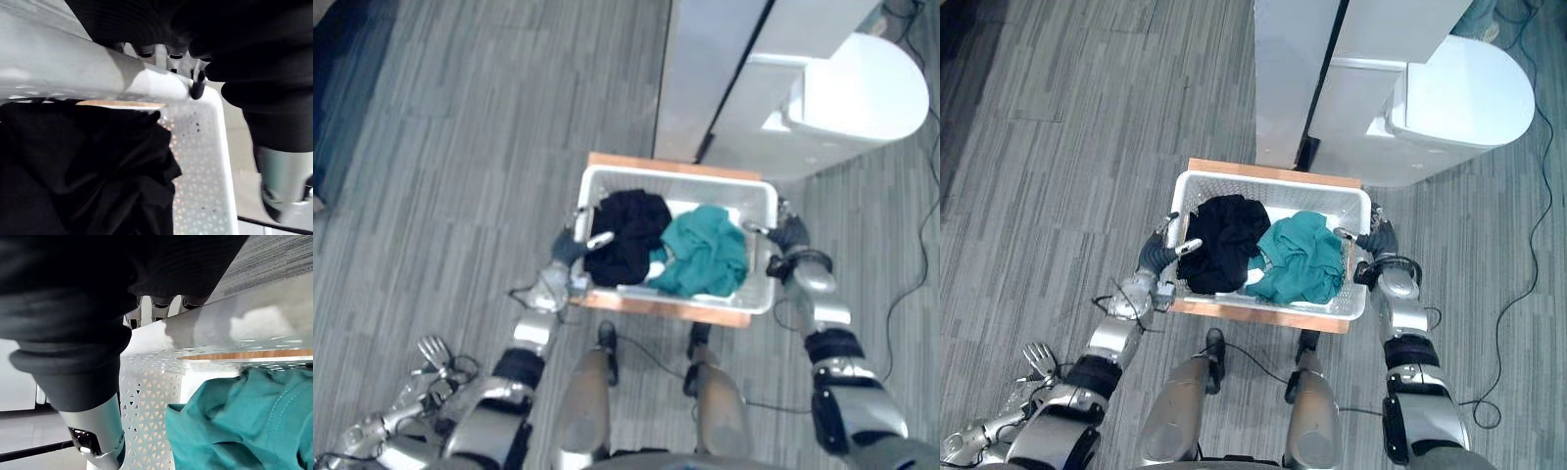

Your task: Pick up the laundry basket with both hands and put the clothes into the washing machine.

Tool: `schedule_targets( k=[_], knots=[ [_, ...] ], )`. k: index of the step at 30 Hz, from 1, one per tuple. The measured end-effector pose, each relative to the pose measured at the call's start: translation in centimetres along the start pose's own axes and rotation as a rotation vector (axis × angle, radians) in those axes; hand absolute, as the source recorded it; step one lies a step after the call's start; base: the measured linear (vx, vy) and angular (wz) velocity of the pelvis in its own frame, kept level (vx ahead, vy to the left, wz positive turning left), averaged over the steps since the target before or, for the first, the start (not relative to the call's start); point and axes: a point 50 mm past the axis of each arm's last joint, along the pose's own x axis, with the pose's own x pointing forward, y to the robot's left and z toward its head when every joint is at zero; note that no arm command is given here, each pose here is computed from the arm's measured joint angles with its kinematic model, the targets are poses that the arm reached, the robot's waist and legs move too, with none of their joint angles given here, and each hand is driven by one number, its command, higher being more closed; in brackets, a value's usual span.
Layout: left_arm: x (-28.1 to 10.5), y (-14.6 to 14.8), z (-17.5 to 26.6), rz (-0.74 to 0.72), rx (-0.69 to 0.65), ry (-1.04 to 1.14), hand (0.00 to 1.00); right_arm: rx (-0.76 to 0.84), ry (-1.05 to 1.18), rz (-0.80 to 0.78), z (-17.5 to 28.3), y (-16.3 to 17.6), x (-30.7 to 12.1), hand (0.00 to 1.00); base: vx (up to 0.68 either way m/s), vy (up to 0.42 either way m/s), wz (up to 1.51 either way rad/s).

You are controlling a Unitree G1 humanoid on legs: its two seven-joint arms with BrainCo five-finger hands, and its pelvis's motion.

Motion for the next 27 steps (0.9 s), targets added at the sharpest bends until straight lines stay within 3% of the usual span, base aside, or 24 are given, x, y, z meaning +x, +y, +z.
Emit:
schedule_targets(
  k=[14, 27],
  knots=[
    [3.1, 2.1, 3.5, 0.105, 0.154, -0.057, 0.0, -0.009, -0.032, -0.02, 1.3, 0.6, 0.7, 0.0, -0.01, -0.004, -0.07],
    [3.8, 2.3, 5.3, 0.129, 0.173, -0.124, 0.0, 0.022, 0.036, -0.003, -0.1, 2.2, 1.1, 0.0, -0.02, 0.003, 0.03]
  ],
)
